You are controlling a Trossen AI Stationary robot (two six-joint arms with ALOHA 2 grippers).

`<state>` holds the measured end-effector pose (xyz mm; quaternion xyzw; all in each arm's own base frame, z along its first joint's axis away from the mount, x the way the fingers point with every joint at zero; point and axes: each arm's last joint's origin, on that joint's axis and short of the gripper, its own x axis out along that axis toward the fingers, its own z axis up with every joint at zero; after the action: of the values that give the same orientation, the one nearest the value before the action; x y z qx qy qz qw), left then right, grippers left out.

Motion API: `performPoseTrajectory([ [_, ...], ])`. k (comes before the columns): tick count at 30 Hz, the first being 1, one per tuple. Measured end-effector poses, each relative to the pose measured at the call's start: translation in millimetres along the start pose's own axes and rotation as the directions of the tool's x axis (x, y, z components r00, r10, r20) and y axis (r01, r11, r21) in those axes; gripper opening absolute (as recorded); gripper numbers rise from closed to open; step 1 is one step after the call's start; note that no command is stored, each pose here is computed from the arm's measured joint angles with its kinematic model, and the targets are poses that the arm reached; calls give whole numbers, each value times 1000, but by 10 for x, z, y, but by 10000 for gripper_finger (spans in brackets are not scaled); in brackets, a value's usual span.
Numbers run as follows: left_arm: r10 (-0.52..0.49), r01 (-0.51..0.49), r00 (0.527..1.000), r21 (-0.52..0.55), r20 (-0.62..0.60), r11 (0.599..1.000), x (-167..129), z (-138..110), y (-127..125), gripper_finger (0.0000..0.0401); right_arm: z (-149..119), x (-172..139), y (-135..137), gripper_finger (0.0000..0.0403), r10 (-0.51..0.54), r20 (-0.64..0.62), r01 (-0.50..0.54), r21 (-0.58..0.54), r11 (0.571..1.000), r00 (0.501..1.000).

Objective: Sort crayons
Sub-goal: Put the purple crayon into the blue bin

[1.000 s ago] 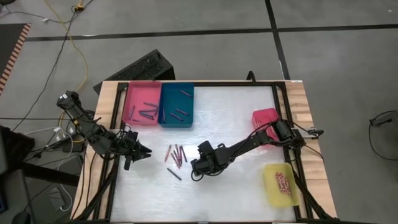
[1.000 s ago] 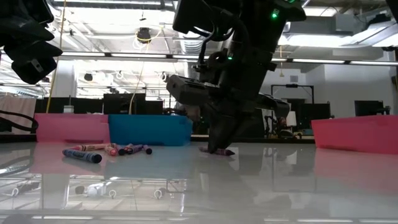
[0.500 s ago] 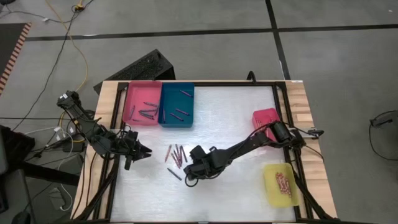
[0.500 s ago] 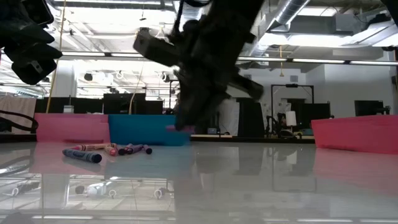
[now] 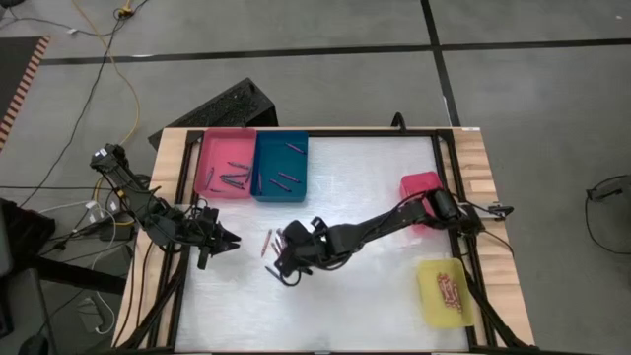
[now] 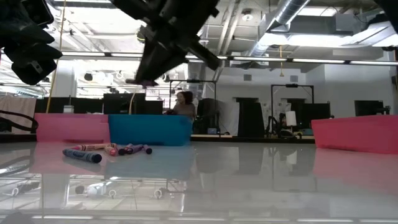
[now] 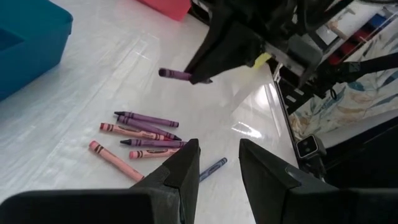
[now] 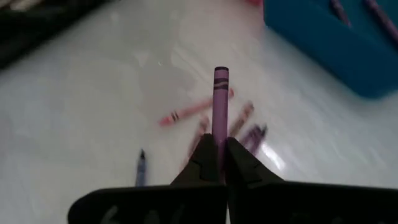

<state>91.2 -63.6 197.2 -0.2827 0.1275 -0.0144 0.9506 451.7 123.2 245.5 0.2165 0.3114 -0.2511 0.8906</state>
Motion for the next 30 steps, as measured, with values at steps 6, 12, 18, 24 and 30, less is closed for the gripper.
performPoseTrajectory([
  [6, 3, -3, 1000, 3, -3, 1000, 0, -3, 4, 102, 215, 79, -78, 3, 14, 57, -13, -31, 999, 998],
  [12, 14, -14, 1000, 15, -2, 1000, 0, -7, 11, 102, 483, 194, -225, 3, 13, 127, -7, -49, 999, 992],
  [18, 24, -24, 1000, 21, -5, 999, -1, -14, 20, 102, 719, 319, -414, 3, -5, 187, 24, -96, 995, 982],
  [24, 25, -25, 1000, 21, -5, 999, 0, -14, 20, 102, 943, 446, -686, 3, -62, 217, 84, -94, 992, 974],
  [30, 31, -31, 999, 26, -11, 999, -1, -21, 27, 102, 1126, 552, -965, 3, -123, 226, 137, -50, 989, 966],
])
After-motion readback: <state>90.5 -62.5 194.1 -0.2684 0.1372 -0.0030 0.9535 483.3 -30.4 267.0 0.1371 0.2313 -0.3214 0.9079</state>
